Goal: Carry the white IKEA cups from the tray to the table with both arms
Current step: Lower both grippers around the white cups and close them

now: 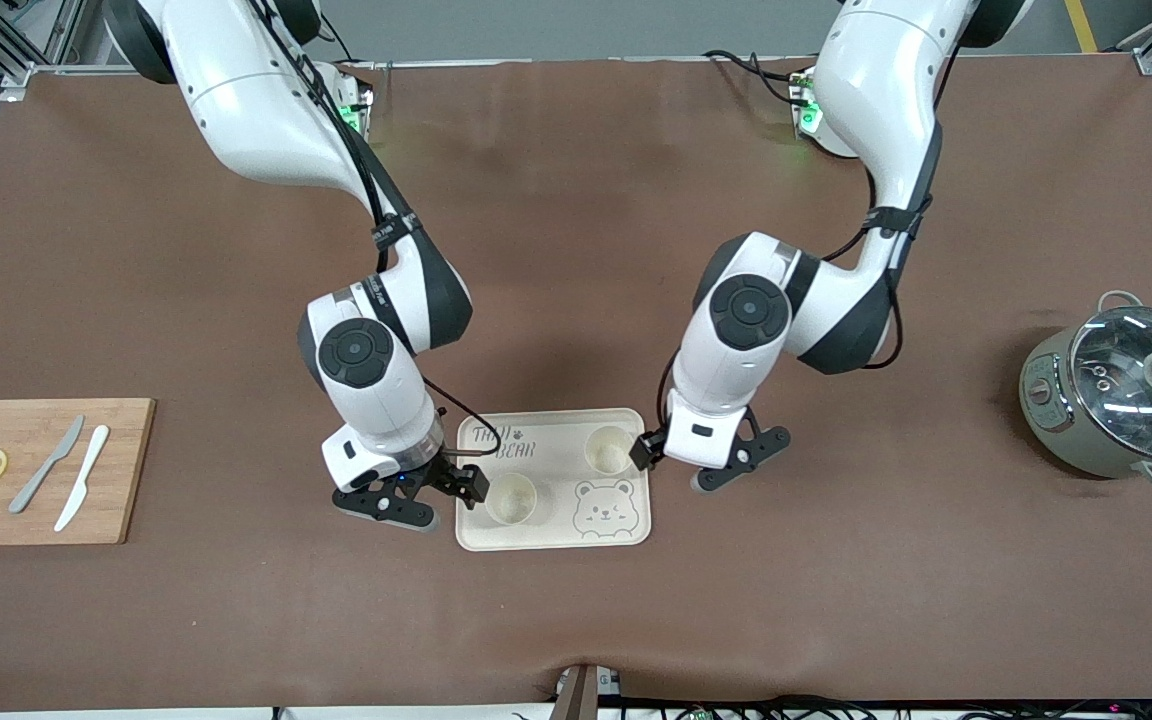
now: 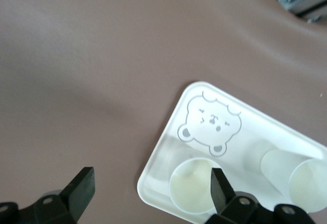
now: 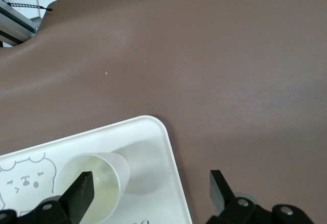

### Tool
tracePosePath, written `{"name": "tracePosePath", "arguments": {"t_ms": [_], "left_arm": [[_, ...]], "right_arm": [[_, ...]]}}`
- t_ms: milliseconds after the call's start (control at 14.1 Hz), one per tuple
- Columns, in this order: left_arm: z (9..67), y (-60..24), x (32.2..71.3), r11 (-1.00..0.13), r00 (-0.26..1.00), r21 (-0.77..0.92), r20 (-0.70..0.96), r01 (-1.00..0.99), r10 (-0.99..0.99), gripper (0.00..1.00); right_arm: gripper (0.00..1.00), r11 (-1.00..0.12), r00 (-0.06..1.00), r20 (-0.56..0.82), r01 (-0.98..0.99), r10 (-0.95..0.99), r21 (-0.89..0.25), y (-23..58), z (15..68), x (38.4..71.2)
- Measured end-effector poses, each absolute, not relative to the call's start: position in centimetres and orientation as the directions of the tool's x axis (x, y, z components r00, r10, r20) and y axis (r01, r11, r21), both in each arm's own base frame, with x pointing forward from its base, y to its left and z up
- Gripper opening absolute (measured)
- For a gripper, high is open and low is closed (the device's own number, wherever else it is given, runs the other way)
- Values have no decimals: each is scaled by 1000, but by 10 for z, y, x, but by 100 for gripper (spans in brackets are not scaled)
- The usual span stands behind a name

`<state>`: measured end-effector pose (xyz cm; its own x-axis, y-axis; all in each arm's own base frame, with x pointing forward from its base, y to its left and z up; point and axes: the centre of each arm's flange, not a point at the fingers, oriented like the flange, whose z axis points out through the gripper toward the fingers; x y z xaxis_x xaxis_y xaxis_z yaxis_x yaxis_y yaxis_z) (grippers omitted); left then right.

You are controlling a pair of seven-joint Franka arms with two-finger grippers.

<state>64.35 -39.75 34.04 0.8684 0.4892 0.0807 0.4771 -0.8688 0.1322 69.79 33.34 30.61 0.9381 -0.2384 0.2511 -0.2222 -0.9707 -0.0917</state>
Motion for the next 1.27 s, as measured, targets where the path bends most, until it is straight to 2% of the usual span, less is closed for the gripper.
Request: {"name": "tracePosePath", "arguments": {"t_ms": [283,636,1061,1131,1273], "left_arm": [[302,-427,626,-888,888,102,67,448,456,100],[260,-443,620,-893,892,113,76,435,445,100],[238,-452,613,-893,892,103,70,439,447,100],[238,-453,613,-886,885,112,72,451,460,93],[240,-454,614,-879,879,125,77,460,471,71]], "right_arm": [[100,-973,940,253,-211,-227,-92,343,272,696],[100,-975,943,250,-203,-220,-93,358,258,688],[100,-977,944,253,-192,-209,-93,366,236,684],[100,-977,944,256,-192,-210,-93,366,234,684],[100,-977,944,255,-193,-210,-91,365,232,685]]}}
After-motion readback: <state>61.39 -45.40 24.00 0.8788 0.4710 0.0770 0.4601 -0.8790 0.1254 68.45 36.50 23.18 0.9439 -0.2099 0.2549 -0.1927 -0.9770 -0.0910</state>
